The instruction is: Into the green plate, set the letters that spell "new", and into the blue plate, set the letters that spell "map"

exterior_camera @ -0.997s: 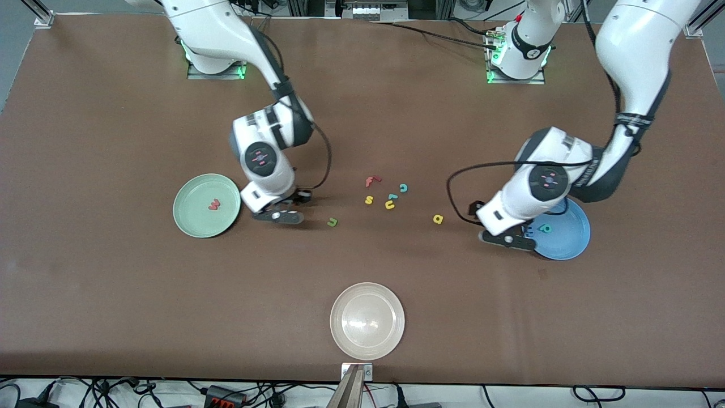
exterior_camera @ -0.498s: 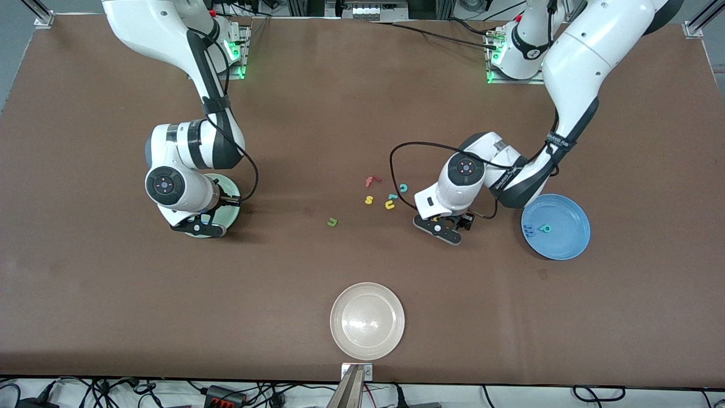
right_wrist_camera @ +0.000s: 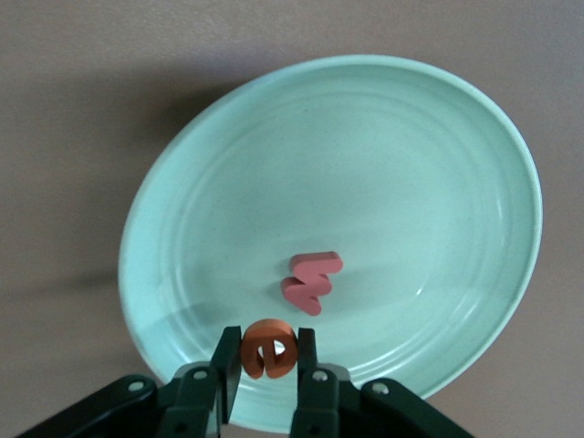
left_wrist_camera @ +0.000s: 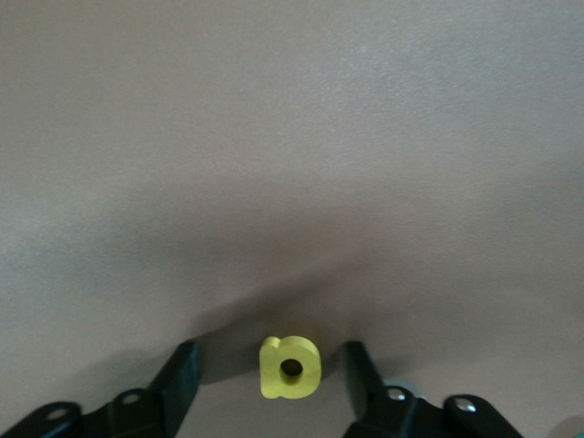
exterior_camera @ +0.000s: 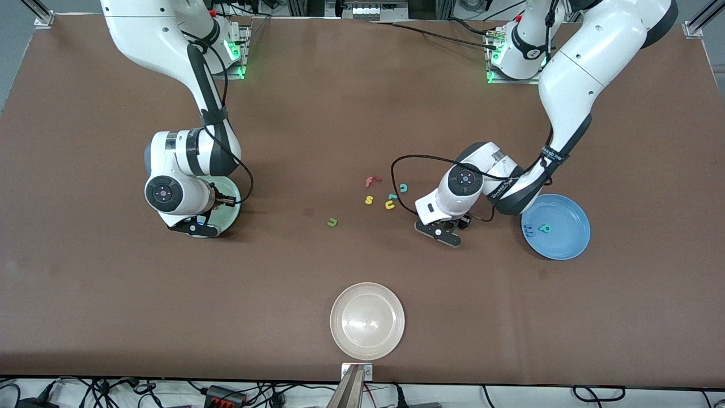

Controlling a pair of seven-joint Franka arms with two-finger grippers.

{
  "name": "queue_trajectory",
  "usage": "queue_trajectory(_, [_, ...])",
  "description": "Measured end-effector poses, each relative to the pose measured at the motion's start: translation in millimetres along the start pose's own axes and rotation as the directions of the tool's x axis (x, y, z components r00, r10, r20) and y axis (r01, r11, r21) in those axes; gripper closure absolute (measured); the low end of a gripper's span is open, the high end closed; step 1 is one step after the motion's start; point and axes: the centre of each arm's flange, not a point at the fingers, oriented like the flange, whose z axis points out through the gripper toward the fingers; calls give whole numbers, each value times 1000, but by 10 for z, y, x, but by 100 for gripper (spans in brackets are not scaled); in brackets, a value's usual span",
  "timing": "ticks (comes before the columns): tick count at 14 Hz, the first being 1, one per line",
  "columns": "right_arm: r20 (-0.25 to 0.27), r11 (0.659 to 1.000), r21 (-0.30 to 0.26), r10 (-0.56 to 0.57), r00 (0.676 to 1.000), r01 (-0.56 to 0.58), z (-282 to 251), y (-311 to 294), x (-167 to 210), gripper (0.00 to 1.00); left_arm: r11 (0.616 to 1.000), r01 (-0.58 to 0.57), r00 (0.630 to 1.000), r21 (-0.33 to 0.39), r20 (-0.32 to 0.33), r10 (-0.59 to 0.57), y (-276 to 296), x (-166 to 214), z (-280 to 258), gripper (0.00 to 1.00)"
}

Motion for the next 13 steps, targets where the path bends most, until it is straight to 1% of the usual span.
queue_trajectory(1, [-1, 1000, -2, 2, 1000, -2, 25, 10, 13, 67, 1000, -1, 1000, 0, -3, 1, 6, 4, -16, 48])
queue_trajectory(2, [-2, 1000, -3, 2, 1000, -2, 41, 9, 20, 67, 1000, -1, 1000, 0, -5, 1, 8, 8, -30, 57])
queue_trajectory(3, [-4, 1000, -3, 2, 1000, -2, 39, 6, 23, 60, 1000, -1, 1000, 0, -7, 1, 11, 14, -42, 66])
queue_trajectory(4, [-10, 1000, -1, 0, 1000, 0, 11, -9, 30, 52, 1000, 0, 1000, 2, -7, 0, 4, 15, -54, 72])
queue_trajectory(5, [-22, 1000, 3, -6, 1000, 6, -47, -47, 42, 41, 1000, 2, 1000, 3, -7, -2, -15, 17, -54, 72])
queue_trajectory(7, [-62, 999, 24, -29, 998, 30, -256, -216, 64, 22, 1000, 15, 1000, 16, -7, -15, -131, 35, -101, 72])
queue_trajectory(8, [-89, 998, 39, -49, 995, 53, -395, -367, 60, 11, 999, 23, 1000, 36, 8, -23, -238, 42, -168, 72])
queue_trajectory(9, [-118, 995, 52, -78, 990, 84, -542, -557, 34, 2, 998, 24, 999, 63, 26, -25, -378, 49, -279, 72])
queue_trajectory(10, [-147, 990, 68, -111, 983, 122, -683, -795, -23, 0, 996, 21, 999, 91, 39, -25, -544, 51, -426, 72])
queue_trajectory(11, [-177, 983, 92, -143, 974, 161, -808, -1065, -102, 0, 993, 18, 998, 119, 52, -25, -742, 41, -586, 72])
queue_trajectory(13, [-217, 966, 155, -172, 961, 208, -925, -1562, -263, 0, 988, -11, 996, 157, 84, -2, -1266, -40, -845, 72])
